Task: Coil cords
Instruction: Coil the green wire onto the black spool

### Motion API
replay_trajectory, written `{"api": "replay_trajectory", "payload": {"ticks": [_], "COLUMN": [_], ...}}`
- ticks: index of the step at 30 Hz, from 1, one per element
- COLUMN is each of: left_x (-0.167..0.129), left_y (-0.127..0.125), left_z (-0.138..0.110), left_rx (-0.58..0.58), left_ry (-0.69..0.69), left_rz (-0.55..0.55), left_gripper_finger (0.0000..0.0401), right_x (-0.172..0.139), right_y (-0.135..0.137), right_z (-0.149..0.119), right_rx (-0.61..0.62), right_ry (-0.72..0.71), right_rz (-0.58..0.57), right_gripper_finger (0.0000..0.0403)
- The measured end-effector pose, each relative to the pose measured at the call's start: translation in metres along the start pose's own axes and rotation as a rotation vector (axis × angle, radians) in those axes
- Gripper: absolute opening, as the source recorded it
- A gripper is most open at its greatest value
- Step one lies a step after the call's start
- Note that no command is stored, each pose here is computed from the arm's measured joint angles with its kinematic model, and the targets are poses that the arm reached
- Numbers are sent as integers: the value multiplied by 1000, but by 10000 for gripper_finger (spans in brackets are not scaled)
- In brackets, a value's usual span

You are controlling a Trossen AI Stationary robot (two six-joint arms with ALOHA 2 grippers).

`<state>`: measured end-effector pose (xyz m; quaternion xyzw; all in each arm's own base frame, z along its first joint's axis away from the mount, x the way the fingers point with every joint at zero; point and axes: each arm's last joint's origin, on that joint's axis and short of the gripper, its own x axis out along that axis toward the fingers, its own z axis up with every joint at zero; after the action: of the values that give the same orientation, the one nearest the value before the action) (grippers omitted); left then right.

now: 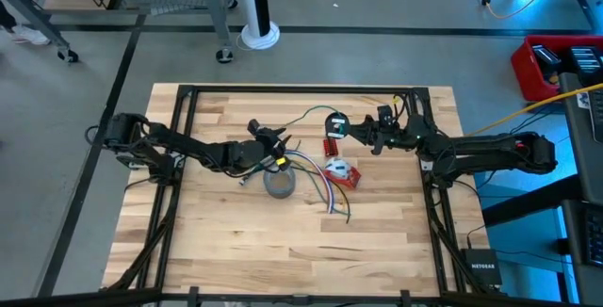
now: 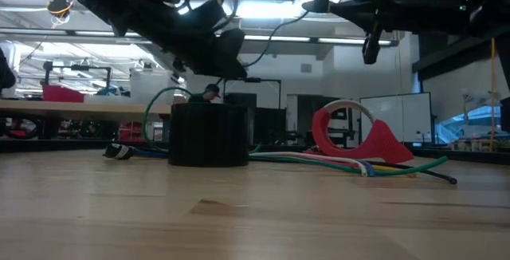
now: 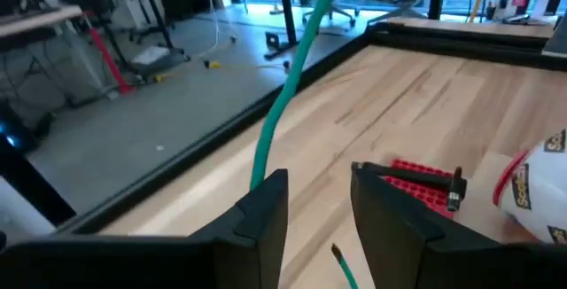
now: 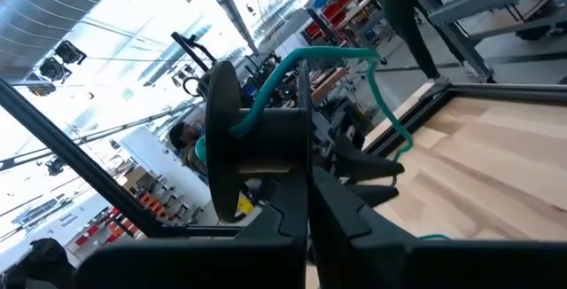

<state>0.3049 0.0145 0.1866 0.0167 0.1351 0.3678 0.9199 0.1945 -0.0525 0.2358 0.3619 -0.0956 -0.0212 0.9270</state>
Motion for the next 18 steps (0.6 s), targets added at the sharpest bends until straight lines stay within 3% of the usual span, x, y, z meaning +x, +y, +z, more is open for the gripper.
{"api": "replay_trajectory", "payload": {"ticks": [7, 18], "left_x": [-2, 3], "left_y": [-2, 5], "left_z": [13, 13], "left_rx": [48, 80], "left_ry": [-102, -96], "left_rz": [-8, 41], "left_gripper_finger": [117, 117], "right_x": [0, 0], "right_y": [0, 0], "right_z": [0, 0], "right_rx": [1, 2], "right_ry": [1, 14], "right_rz": [-1, 12], "right_gripper_finger": [4, 3]}}
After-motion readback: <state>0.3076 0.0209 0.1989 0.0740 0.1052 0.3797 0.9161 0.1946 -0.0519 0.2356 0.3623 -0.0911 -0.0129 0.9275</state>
